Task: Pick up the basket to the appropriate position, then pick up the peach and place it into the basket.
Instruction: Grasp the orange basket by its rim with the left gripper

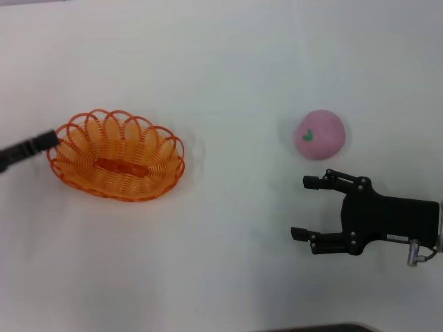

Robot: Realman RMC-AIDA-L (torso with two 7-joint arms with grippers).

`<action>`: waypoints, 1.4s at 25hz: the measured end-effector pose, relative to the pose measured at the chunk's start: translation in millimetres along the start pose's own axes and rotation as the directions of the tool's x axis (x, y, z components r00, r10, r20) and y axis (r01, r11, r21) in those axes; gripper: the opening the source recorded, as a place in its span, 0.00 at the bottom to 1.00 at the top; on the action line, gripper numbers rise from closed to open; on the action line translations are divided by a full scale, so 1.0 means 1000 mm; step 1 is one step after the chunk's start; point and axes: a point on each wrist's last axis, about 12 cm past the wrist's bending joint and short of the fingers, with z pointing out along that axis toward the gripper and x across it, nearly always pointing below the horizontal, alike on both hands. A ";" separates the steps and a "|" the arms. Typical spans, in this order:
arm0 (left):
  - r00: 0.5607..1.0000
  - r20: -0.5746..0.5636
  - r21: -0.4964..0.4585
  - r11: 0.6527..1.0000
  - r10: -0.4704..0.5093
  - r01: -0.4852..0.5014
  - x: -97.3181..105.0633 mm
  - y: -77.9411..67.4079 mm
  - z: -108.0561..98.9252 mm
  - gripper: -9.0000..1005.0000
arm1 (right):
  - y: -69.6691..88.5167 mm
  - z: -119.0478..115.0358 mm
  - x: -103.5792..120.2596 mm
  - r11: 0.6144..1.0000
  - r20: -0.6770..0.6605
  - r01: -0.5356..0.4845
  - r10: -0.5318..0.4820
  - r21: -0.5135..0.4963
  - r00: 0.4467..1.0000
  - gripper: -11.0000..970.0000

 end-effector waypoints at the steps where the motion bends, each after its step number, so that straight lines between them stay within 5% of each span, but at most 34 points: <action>1: 1.000 0.002 -0.029 1.000 -0.010 0.010 -0.006 0.001 -0.003 0.73 | 0.000 0.000 0.000 1.000 0.000 0.000 0.000 -0.001 1.000 0.97; 8: 1.000 -0.010 -0.155 0.988 -0.020 0.018 -0.028 0.005 -0.008 0.71 | 0.000 0.000 0.000 1.000 -0.001 -0.001 0.001 -0.002 1.000 0.97; 15: 0.981 -0.179 -0.294 0.947 0.075 -0.126 -0.045 -0.002 0.018 0.70 | 0.000 0.000 0.000 1.000 -0.001 -0.002 0.002 -0.003 1.000 0.97; 22: 0.941 -0.291 -0.329 0.905 0.173 -0.268 -0.056 -0.017 0.037 0.69 | 0.000 0.000 0.000 1.000 -0.002 -0.002 0.002 -0.004 1.000 0.97; 35: 0.872 -0.449 -0.388 0.837 0.194 -0.386 -0.068 -0.029 0.080 0.67 | -0.001 0.000 0.000 1.000 -0.004 0.002 -0.002 -0.004 1.000 0.97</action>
